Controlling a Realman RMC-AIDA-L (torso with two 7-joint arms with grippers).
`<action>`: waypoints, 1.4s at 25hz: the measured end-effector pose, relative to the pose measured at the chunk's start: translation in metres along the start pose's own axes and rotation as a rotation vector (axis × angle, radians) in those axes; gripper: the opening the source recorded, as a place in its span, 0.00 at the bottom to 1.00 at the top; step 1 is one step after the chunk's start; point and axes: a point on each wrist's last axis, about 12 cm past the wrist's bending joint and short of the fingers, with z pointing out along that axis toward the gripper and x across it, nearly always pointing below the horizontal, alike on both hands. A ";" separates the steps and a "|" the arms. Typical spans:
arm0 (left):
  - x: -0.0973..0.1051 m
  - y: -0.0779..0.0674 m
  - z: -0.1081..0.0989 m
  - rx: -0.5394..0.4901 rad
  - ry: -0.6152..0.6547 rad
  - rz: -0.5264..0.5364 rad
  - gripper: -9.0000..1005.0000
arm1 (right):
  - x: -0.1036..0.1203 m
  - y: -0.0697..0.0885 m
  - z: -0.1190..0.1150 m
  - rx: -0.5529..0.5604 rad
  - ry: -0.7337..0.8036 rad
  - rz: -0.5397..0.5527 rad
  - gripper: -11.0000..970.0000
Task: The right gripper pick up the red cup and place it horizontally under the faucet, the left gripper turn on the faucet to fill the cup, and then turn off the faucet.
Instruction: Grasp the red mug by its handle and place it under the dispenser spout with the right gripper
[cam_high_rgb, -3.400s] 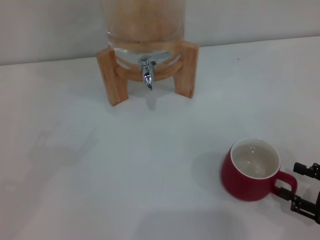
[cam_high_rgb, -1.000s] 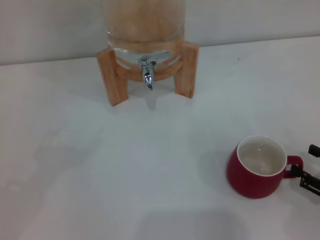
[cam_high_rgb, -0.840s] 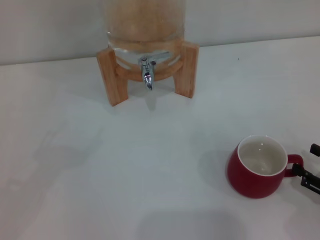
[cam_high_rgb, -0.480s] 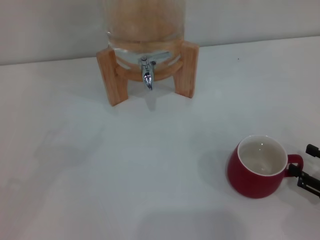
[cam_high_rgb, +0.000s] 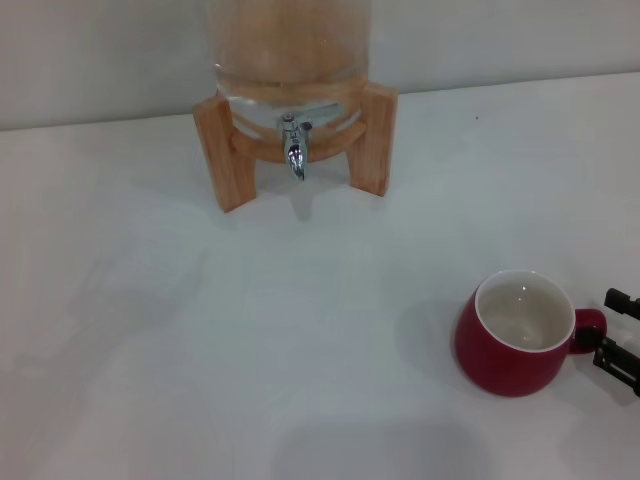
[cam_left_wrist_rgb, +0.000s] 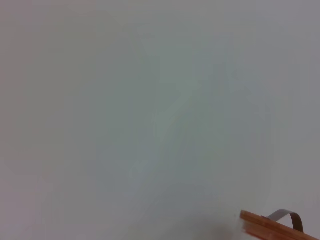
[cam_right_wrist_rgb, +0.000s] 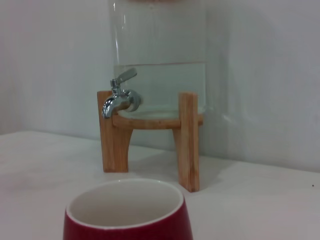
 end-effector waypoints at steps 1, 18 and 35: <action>0.000 0.000 0.000 0.000 0.000 0.000 0.87 | 0.000 0.000 0.001 0.001 -0.003 0.001 0.62; 0.000 0.000 0.001 0.002 -0.001 -0.003 0.87 | -0.004 0.003 0.016 -0.002 -0.052 -0.008 0.22; 0.000 0.000 0.002 0.000 -0.001 -0.006 0.87 | -0.009 0.004 0.029 -0.007 -0.093 0.022 0.17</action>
